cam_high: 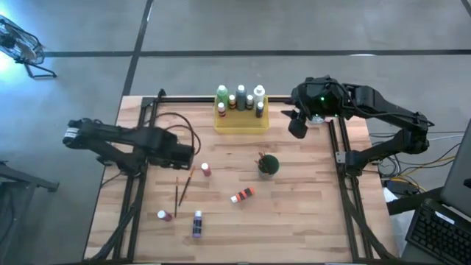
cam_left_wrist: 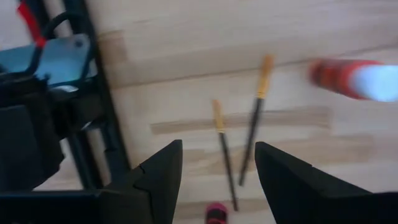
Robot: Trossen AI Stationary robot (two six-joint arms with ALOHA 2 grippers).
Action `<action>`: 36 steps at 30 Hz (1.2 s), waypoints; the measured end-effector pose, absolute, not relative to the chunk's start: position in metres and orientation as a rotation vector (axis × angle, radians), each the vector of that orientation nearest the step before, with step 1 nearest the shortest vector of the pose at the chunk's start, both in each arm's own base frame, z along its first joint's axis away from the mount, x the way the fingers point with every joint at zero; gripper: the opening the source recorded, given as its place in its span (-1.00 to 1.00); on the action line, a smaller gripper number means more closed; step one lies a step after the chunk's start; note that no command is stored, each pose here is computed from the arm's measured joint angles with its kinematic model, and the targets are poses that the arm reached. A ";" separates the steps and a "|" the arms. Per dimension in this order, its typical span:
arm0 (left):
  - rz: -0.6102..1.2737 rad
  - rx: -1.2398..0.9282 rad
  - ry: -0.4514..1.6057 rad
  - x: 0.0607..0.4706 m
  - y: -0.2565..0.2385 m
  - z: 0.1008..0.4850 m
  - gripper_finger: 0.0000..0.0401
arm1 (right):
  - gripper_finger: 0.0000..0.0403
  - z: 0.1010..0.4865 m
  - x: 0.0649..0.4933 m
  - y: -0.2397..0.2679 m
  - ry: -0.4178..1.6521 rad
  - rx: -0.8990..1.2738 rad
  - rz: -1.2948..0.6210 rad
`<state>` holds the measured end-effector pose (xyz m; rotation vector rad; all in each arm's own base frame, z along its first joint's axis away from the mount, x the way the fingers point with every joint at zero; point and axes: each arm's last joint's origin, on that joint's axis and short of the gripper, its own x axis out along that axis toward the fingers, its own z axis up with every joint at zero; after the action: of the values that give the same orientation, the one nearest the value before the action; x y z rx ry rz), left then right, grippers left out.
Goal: Pick & Place Paint Supplies
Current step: Put the gold paint brush into the green cup
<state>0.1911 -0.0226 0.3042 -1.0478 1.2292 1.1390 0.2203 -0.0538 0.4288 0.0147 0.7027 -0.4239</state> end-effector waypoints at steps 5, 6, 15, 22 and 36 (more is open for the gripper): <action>1.244 -1.060 1.260 0.189 -0.023 0.274 0.03 | -0.28 0.428 0.220 -0.054 0.712 0.009 -0.421; 1.246 -1.072 1.258 0.190 -0.023 0.268 0.03 | -0.29 0.428 0.220 -0.054 0.712 0.009 -0.421; 1.187 -1.157 1.193 0.196 -0.024 0.221 0.03 | -0.39 0.428 0.220 -0.054 0.711 0.010 -0.422; 1.205 -1.173 1.187 0.192 -0.024 0.199 0.03 | -0.35 0.428 0.220 -0.054 0.711 0.008 -0.424; 1.176 -1.230 1.134 0.185 -0.023 0.161 0.03 | -0.22 0.428 0.219 -0.056 0.714 -0.003 -0.429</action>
<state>0.1849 -0.0227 0.1614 -1.2302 1.1345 1.1761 0.2194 -0.0557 0.4285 -0.0030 0.7135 -0.4285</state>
